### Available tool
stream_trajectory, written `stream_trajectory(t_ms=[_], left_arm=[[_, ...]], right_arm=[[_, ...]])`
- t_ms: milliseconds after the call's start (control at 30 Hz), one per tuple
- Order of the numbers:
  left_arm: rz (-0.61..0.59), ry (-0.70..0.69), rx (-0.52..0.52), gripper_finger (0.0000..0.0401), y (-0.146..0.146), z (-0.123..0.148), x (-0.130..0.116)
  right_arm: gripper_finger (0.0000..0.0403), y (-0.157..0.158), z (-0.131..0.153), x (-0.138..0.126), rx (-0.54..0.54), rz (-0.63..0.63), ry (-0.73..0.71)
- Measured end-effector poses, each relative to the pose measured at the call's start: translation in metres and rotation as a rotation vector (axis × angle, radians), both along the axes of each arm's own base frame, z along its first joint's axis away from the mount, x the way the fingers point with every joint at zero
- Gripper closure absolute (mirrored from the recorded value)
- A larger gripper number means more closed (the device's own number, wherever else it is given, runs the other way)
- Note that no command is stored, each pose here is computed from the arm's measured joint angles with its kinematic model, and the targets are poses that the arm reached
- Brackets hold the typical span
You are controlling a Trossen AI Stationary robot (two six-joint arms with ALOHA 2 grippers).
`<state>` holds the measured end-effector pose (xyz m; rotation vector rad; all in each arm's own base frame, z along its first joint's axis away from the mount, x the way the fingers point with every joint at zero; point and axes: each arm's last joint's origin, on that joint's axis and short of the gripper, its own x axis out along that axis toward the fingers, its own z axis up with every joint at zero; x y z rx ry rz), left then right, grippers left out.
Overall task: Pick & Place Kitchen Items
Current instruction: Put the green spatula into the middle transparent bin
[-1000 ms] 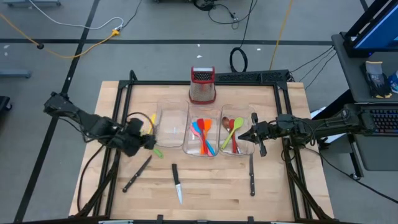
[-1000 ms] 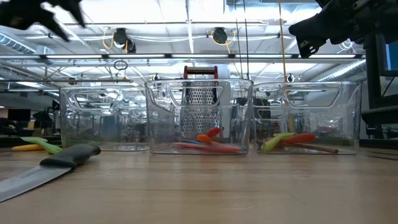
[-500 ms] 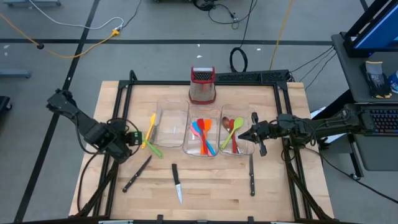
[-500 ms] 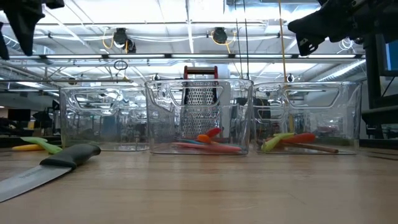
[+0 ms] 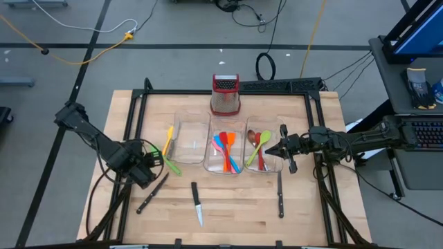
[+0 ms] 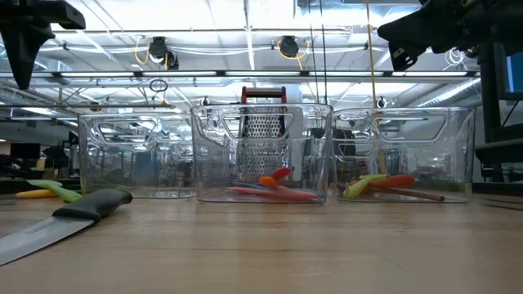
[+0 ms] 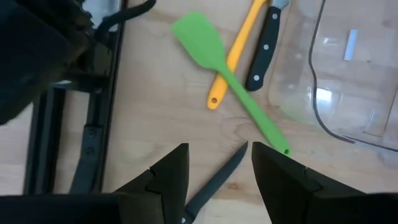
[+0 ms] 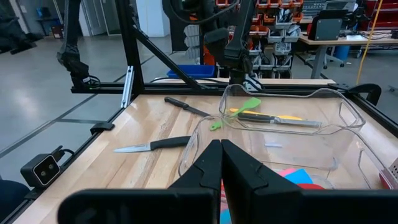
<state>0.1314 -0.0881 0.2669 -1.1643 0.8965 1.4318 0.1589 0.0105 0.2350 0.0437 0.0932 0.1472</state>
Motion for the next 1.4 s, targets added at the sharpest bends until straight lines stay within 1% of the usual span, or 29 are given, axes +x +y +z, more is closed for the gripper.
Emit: stream_trajectory(t_ms=[167, 300, 467, 567, 800, 933, 1100, 1400], left_arm=[[0.013, -0.026, -0.004, 0.0224, -0.002, -0.022, 0.003], [0.056, -0.019, 0.087, 0.0224, 0.006, -0.041, -0.003], [0.092, -0.061, 0.18, 0.0232, 0.024, -0.051, -0.009], [0.133, -0.076, 0.176, 0.0246, 0.032, -0.049, -0.009], [0.169, -0.069, 0.163, 0.0272, 0.038, -0.049, -0.006], [0.208, -0.08, 0.176, 0.0274, 0.041, -0.049, -0.004], [0.253, -0.155, 0.245, 0.0274, 0.048, -0.052, 0.001], [0.371, -0.129, 0.261, 0.0274, 0.065, -0.053, 0.006]], right_arm=[[0.0403, 0.0, 0.0, 0.0, 0.0, 0.0, 0.0], [0.0403, 0.0, 0.0, 0.0, 0.0, 0.0, 0.0], [0.0403, 0.0, 0.0, 0.0, 0.0, 0.0, 0.0], [0.0403, 0.0, 0.0, 0.0, 0.0, 0.0, 0.0], [0.0403, 0.0, 0.001, 0.0, 0.001, 0.0, -0.007], [0.0403, 0.0, 0.001, 0.0, 0.006, 0.001, -0.005], [0.0403, 0.0, 0.0, 0.0, 0.051, -0.001, 0.009], [0.0403, 0.0, -0.001, 0.0, 0.05, -0.001, 0.017]])
